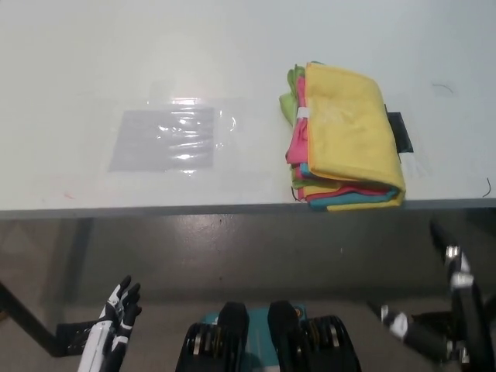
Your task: A stack of folded microfibre clothes with a single fold is kept infront of the robot. the robot uses its right hand to grab one end of the clothes and pulla it away from the other end to unfold
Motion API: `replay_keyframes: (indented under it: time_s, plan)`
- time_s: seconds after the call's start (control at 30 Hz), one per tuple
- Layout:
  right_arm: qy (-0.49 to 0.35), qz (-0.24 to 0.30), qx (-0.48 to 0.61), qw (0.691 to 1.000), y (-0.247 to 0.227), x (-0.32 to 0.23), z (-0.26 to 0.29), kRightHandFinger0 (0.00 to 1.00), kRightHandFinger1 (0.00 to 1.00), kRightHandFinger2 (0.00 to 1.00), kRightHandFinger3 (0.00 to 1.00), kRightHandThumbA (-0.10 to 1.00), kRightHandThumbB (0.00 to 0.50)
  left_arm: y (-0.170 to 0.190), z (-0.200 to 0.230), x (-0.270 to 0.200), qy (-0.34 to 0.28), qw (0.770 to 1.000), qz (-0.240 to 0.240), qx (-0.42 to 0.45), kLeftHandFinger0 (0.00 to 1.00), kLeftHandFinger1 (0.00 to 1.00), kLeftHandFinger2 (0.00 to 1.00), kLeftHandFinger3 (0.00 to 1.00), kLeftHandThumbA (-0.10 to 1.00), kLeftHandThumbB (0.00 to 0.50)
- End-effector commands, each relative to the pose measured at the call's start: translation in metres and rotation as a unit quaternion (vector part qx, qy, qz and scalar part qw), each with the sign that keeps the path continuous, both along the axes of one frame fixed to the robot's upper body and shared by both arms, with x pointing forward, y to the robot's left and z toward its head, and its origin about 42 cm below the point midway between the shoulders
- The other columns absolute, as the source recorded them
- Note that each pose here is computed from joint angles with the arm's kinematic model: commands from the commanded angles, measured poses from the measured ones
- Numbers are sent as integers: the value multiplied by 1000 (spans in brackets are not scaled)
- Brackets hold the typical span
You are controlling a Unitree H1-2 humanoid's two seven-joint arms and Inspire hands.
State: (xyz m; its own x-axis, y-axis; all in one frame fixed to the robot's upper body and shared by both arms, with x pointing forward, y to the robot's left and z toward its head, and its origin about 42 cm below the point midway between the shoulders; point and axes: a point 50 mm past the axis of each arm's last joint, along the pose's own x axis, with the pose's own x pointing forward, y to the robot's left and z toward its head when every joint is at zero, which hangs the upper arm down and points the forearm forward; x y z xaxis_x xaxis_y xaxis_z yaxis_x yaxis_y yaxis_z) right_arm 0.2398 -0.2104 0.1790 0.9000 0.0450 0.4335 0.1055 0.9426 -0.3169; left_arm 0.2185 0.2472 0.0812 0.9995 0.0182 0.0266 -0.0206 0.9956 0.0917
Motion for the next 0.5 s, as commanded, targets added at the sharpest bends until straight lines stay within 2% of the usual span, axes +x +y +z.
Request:
replay_keyframes:
  time_s: [0.0,0.07,0.3,0.43,0.47]
  plan:
    - [-60,-36,-89,994,16,30,72,1000,1000,1000,1000,1000,264,-1,14,0,-40,999,-16,19,1000,1000,1000,1000,881,239]
    - [-60,-41,-98,992,23,46,82,1000,1000,1000,1000,1000,273,-1,14,0,-40,999,-18,24,1000,1000,1000,1000,885,238]
    - [-50,-50,-105,992,44,115,98,1000,1000,1000,1000,962,240,-1,15,-1,-33,999,-22,28,1000,1000,1000,1000,879,249]
    - [-20,-53,-116,992,51,151,97,1000,1000,1000,1000,1000,262,-1,14,-1,-34,999,-22,35,1000,1000,1000,1000,884,263]
    - [-11,-51,-115,992,53,157,98,1000,1000,1000,1000,1000,252,-1,14,-1,-34,998,-22,39,1000,1000,1000,1000,894,266]
